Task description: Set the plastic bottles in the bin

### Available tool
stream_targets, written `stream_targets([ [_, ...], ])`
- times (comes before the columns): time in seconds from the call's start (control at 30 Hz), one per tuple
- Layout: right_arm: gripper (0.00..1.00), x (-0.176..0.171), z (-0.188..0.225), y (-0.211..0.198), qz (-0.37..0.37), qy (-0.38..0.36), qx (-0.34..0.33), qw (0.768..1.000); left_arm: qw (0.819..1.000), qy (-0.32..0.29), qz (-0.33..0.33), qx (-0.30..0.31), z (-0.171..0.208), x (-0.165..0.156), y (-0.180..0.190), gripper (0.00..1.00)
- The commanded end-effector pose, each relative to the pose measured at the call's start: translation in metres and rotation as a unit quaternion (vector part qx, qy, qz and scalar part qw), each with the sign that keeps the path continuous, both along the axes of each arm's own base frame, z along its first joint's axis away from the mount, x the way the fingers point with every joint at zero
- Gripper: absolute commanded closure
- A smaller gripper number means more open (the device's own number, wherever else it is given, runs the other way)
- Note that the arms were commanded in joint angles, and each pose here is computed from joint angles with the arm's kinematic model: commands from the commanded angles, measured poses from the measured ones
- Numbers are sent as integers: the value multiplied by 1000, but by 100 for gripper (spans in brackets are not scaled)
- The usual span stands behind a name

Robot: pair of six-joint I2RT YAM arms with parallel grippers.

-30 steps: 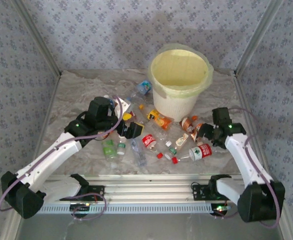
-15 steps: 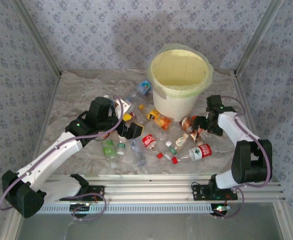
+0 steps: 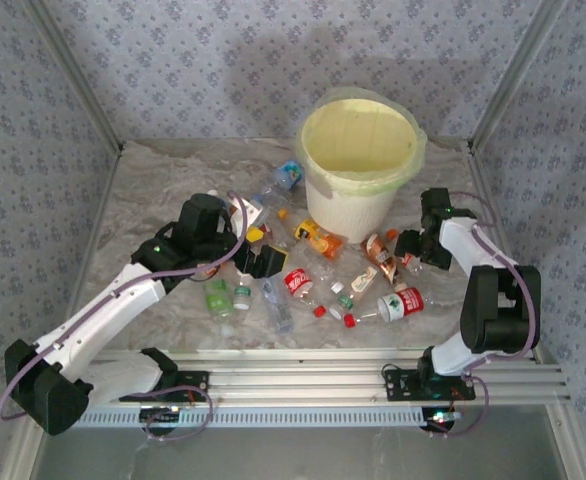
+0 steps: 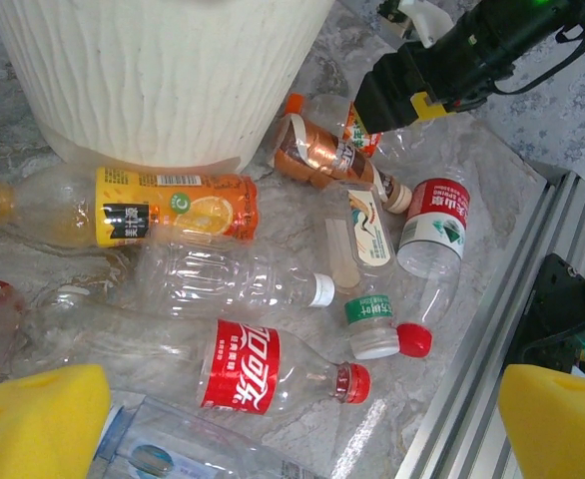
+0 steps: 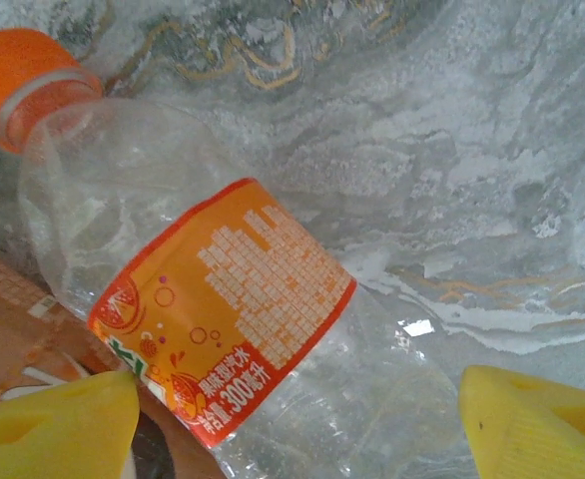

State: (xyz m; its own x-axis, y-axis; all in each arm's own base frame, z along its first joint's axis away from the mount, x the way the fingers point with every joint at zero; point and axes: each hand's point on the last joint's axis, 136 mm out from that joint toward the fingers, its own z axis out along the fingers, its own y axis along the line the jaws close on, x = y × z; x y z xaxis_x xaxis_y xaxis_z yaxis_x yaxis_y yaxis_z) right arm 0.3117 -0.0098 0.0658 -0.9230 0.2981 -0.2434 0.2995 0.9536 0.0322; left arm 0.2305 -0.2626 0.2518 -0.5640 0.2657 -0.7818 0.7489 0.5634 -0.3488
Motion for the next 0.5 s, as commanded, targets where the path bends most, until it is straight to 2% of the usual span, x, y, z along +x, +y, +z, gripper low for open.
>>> stream_targets([
  [0.0, 12, 12, 5, -4, 12, -3, -11, 1000, 1000, -11, -9, 2, 7, -1, -3, 0],
  [0.23, 3, 22, 4, -3, 50, 0, -27, 998, 1000, -10, -8, 2, 7, -1, -3, 0],
  [0.47, 4, 27, -10, 5, 72, 16, -24, 997, 1000, -9, -7, 4, 6, 0, -3, 1],
])
